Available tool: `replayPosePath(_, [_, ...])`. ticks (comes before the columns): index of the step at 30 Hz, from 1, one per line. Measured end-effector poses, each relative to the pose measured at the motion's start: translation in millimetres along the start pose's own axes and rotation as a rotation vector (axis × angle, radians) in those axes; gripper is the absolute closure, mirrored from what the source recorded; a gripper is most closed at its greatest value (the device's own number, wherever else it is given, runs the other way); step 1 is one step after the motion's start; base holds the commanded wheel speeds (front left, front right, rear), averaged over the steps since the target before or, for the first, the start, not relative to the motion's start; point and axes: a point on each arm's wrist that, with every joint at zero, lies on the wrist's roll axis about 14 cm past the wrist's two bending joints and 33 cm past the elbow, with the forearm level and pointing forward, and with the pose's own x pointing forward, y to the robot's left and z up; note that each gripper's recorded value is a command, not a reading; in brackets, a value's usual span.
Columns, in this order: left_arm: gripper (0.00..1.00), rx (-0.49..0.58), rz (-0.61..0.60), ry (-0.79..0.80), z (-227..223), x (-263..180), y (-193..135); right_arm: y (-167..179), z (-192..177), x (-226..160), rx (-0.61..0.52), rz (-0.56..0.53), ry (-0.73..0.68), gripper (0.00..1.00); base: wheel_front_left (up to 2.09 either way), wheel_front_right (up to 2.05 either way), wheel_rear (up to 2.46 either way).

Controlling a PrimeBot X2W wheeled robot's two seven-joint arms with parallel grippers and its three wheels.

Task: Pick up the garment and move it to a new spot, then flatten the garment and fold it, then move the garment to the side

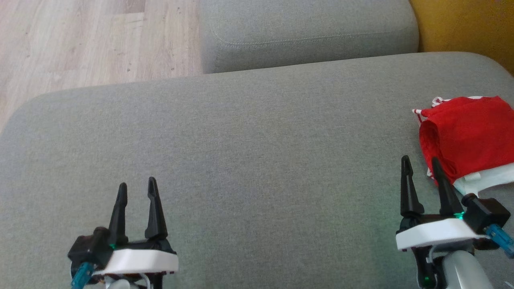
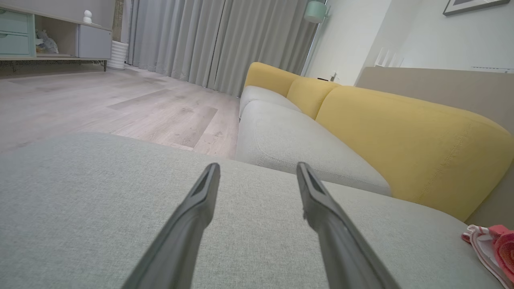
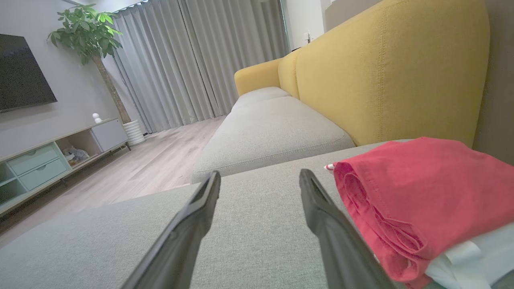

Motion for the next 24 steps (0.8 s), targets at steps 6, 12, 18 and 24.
replayPosePath(6, [0.00, -0.034, 0.017, -0.004, 1, 0, 4, 4, -3, 1, 0.001, 0.013, 0.009, 0.00, 0.00, 0.00, 0.00])
replayPosePath(12, [0.00, -0.072, 0.023, 0.015, -5, -1, 6, 6, -7, 0, -0.017, 0.019, 0.022, 0.00, 0.00, 0.00, 0.00])
replayPosePath(18, [0.00, -0.079, 0.024, 0.024, -8, -1, 6, 6, -9, -1, -0.027, 0.022, 0.029, 0.00, 0.00, 0.00, 0.00])
replayPosePath(24, [1.00, -0.086, 0.039, 0.070, -22, -5, 10, 5, -26, -7, -0.030, 0.018, 0.085, 1.00, 0.00, 0.00, 0.00])
